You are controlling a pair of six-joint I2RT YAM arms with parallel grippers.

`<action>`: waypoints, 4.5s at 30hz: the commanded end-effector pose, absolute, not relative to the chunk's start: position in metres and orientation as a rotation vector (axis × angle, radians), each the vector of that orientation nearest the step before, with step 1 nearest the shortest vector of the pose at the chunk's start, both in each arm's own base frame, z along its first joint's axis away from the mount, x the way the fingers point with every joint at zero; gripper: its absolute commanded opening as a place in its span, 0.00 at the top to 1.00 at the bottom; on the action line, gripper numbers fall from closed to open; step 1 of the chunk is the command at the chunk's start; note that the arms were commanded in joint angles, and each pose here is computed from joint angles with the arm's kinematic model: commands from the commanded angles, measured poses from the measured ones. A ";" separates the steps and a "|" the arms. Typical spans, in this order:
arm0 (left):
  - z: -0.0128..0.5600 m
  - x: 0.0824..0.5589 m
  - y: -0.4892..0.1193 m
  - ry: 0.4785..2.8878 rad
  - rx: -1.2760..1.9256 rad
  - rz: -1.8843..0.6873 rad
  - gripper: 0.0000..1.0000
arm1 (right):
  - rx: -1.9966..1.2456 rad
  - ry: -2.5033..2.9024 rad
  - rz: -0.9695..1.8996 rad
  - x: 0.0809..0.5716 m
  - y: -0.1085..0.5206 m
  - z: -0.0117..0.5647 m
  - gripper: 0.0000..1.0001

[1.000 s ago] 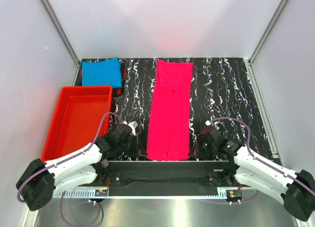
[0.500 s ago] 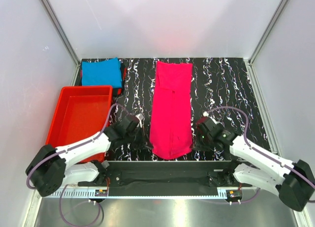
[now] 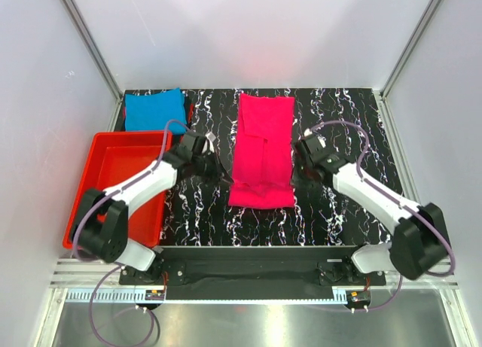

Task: Fold and stack the t-shirts
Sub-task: Fold the tshirt

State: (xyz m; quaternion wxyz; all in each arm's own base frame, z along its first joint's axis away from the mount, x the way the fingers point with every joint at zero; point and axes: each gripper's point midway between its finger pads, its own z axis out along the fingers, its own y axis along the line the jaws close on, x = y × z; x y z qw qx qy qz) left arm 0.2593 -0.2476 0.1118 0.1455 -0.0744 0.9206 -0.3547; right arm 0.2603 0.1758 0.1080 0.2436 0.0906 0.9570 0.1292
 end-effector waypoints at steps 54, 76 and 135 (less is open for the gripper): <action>0.082 0.500 -0.251 2.507 -0.235 -1.192 1.00 | 0.250 2.521 0.466 0.491 0.150 0.082 1.00; 0.110 0.526 -0.218 2.448 -0.213 -1.089 0.62 | 0.346 2.515 0.504 0.498 0.140 0.095 0.71; -0.006 0.317 -0.218 2.838 -0.197 -0.823 0.85 | 0.337 2.806 0.848 0.303 0.156 -0.003 0.45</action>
